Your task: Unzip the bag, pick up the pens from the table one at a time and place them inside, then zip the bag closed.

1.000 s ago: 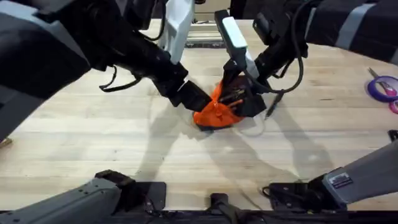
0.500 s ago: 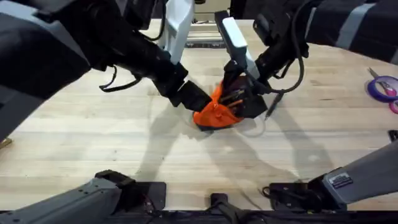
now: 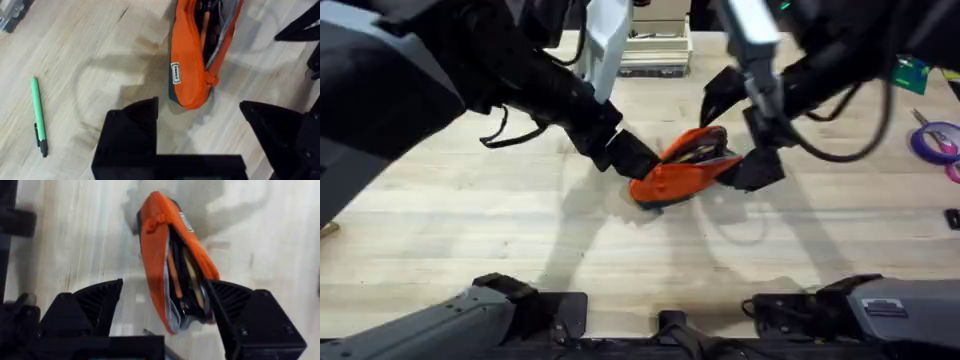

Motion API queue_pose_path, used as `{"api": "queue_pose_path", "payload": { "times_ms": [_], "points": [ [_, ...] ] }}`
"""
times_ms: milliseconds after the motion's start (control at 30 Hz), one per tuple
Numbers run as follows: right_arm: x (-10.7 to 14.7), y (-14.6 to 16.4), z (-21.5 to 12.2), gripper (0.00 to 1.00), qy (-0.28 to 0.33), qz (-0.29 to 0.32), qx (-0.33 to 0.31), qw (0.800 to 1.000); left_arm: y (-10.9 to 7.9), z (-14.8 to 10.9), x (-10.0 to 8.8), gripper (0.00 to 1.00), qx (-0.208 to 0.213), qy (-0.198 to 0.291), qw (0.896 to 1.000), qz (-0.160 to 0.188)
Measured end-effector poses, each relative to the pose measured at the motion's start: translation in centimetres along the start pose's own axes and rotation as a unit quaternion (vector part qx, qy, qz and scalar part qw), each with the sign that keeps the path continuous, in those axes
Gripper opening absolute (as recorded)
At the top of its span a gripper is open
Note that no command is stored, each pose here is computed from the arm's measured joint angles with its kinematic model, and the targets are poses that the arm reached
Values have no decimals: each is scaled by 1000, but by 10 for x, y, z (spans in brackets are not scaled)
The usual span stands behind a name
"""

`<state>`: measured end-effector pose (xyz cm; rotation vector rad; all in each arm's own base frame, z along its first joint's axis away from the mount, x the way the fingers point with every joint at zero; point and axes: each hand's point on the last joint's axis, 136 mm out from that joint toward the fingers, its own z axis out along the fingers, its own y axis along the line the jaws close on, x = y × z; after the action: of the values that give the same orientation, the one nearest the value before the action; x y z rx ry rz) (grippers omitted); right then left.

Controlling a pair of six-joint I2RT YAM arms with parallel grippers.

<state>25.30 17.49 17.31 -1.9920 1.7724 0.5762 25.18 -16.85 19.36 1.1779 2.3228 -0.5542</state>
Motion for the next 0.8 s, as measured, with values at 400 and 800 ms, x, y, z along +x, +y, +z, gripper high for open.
{"api": "queue_pose_path", "payload": {
  "times_ms": [400,800],
  "points": [
    [5,3,-76,998,-12,161,144,976,0,0,0,993,0,0,1000,0],
    [70,4,-142,998,78,434,343,829,0,0,0,994,0,0,1000,0]
  ]
}}
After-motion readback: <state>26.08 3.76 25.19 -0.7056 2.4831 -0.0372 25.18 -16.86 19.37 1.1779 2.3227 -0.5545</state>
